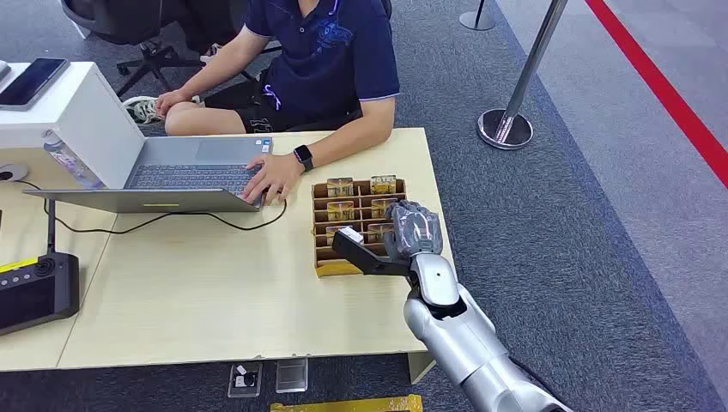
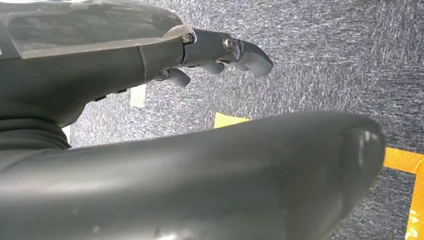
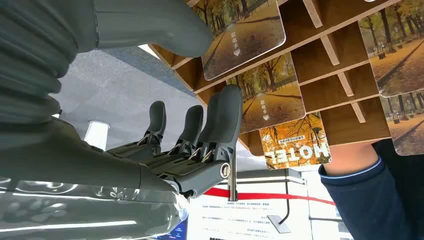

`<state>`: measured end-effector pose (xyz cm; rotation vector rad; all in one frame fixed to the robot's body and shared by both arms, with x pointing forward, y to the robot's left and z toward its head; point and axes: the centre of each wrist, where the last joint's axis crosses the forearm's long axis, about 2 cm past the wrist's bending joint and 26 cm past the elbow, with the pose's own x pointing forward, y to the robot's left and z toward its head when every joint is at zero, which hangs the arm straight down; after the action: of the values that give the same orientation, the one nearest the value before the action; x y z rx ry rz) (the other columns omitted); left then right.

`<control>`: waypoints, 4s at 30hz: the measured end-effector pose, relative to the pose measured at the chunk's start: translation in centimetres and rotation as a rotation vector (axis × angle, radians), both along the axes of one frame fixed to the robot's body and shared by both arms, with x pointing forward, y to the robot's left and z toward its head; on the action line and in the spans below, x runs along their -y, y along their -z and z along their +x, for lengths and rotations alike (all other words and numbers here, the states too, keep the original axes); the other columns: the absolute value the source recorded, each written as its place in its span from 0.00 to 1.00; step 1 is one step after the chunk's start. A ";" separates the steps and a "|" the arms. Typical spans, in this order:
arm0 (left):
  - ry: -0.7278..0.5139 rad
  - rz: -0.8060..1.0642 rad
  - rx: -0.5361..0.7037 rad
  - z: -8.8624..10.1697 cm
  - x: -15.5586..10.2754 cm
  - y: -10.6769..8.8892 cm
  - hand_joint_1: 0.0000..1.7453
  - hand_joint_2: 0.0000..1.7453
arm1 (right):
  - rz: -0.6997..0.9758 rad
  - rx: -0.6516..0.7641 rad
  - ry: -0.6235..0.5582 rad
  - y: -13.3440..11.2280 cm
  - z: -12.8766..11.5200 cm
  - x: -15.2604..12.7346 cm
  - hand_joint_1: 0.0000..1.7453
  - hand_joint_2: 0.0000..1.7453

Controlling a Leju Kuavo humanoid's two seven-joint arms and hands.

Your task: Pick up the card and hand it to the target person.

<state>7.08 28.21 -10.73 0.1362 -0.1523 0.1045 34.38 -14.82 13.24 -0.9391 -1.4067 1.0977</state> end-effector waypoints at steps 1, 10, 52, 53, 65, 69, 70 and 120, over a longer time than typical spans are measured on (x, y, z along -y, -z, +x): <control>0.000 0.000 0.000 0.0 0.0 0.0 0.00 0.00 | 0.000 0.000 0.000 0.0 0.0 0.0 0.53 1.00; 0.019 -0.001 0.002 0.2 0.0 0.0 0.00 0.00 | -0.008 -0.055 -0.001 1.0 -0.6 0.0 0.53 1.00; 0.026 -0.001 0.008 0.6 0.0 -0.1 0.00 0.00 | 0.017 -0.067 -0.039 0.9 -1.0 -0.6 0.55 1.00; 0.026 -0.001 0.009 0.6 0.0 -0.1 0.00 0.00 | 0.019 -0.067 -0.040 0.9 -1.0 -0.6 0.55 1.00; 0.026 -0.001 0.010 0.6 0.0 -0.1 0.00 0.00 | 0.025 -0.067 -0.062 0.6 -1.0 -1.1 0.56 1.00; 0.026 -0.001 0.010 0.6 0.0 -0.1 0.00 0.00 | 0.026 -0.066 -0.068 0.5 -0.9 -1.3 0.62 1.00; 0.026 -0.001 0.010 0.6 0.0 -0.1 0.00 0.00 | 0.027 -0.066 -0.070 0.4 -0.9 -1.3 0.65 1.00; 0.024 0.023 0.046 0.0 -0.1 0.0 0.00 1.00 | 0.189 0.637 -0.310 -5.7 -3.5 -1.4 0.86 1.00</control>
<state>7.04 28.33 -10.74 0.1549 -0.2012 0.0825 30.93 -13.46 18.96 -0.9984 -2.1955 0.8943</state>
